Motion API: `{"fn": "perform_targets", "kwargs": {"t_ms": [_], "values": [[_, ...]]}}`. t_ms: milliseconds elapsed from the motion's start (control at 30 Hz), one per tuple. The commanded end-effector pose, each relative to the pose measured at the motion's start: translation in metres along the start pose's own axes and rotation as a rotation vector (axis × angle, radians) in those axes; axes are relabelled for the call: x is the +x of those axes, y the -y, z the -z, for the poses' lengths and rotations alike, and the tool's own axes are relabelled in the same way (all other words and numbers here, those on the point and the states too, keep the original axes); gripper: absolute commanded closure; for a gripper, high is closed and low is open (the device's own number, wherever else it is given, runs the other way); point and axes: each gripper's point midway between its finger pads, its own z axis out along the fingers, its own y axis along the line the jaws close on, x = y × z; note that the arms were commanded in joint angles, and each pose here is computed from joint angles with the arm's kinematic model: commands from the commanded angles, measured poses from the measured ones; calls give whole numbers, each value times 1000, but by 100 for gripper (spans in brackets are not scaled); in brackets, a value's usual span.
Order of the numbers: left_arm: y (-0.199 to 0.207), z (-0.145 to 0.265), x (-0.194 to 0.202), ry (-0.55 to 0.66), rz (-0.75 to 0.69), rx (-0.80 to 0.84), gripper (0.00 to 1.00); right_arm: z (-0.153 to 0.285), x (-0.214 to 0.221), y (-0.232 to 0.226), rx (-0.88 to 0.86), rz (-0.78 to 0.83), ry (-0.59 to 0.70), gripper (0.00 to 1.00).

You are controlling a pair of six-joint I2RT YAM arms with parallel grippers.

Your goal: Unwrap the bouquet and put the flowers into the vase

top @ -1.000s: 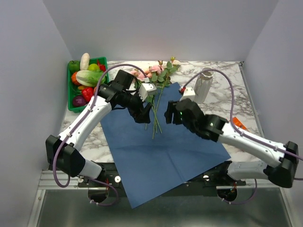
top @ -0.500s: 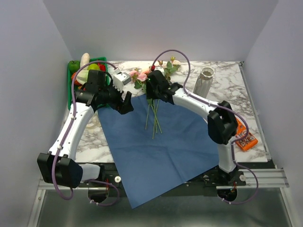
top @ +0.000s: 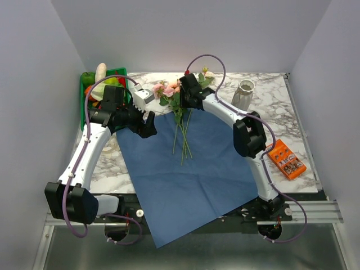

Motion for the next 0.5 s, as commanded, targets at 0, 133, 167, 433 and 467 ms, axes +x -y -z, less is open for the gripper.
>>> {"fn": "perform_targets", "kwargs": {"t_ms": [0,133,167,433,467], "values": [[0,6,0,24,-21,-19,10,-8,13,-16,-47,23,-54,49],[0,5,2,23,-16,-21,10,-11,19,-21,-72,2,-67,48],[0,5,3,20,-17,-22,10,-13,20,-21,-74,1,-70,48],[-1,5,7,20,-20,-29,10,-29,28,-22,-64,-4,-92,54],[0,5,7,20,-19,-29,10,-32,30,-22,-63,-5,-95,56]]}}
